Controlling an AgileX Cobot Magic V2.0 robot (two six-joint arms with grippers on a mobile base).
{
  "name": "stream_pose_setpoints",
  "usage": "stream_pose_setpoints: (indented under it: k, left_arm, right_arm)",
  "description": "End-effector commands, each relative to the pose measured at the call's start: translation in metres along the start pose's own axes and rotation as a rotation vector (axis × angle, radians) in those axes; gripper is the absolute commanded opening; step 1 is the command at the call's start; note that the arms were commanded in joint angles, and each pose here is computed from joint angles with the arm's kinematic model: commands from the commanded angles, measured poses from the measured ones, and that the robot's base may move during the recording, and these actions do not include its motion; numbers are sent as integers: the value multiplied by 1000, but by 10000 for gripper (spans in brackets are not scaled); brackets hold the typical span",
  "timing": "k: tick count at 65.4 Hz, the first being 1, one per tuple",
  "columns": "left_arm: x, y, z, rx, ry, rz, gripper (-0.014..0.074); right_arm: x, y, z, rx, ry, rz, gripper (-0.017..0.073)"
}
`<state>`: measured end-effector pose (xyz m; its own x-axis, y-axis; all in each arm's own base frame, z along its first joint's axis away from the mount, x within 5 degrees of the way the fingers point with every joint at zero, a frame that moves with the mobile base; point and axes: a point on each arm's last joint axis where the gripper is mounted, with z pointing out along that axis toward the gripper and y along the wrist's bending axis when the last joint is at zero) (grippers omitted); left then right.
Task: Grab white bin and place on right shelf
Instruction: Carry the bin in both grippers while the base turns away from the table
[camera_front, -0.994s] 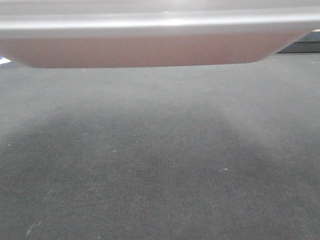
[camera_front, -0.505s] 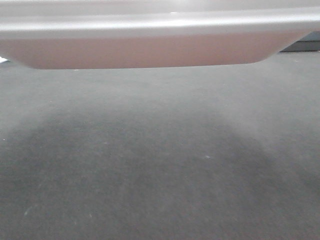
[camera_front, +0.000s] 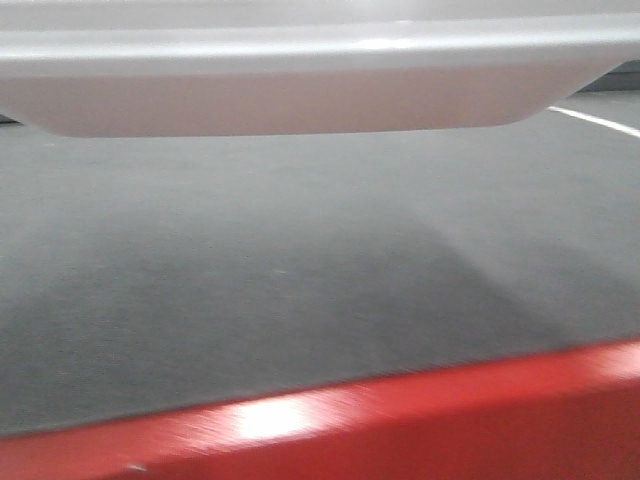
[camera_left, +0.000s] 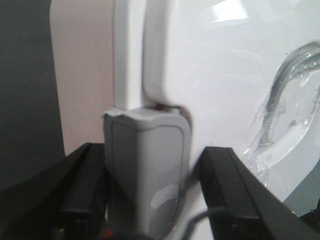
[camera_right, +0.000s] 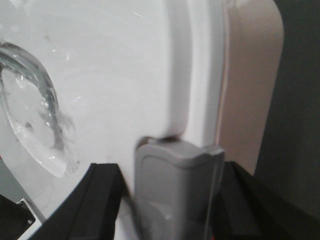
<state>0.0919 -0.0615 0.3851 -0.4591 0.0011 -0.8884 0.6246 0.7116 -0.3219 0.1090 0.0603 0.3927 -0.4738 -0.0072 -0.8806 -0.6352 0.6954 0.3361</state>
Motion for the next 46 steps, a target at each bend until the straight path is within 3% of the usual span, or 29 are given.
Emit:
stream_pose_setpoints:
  k: [1, 46]
  left_arm:
    - [-13, -20, -6, 171, -89, -46, 242]
    - [-13, -21, -6, 174, -91, -48, 241]
  right_arm:
    - [-13, 19, -6, -145, -101, 26, 398]
    - [-13, 19, -6, -145, -101, 26, 398]
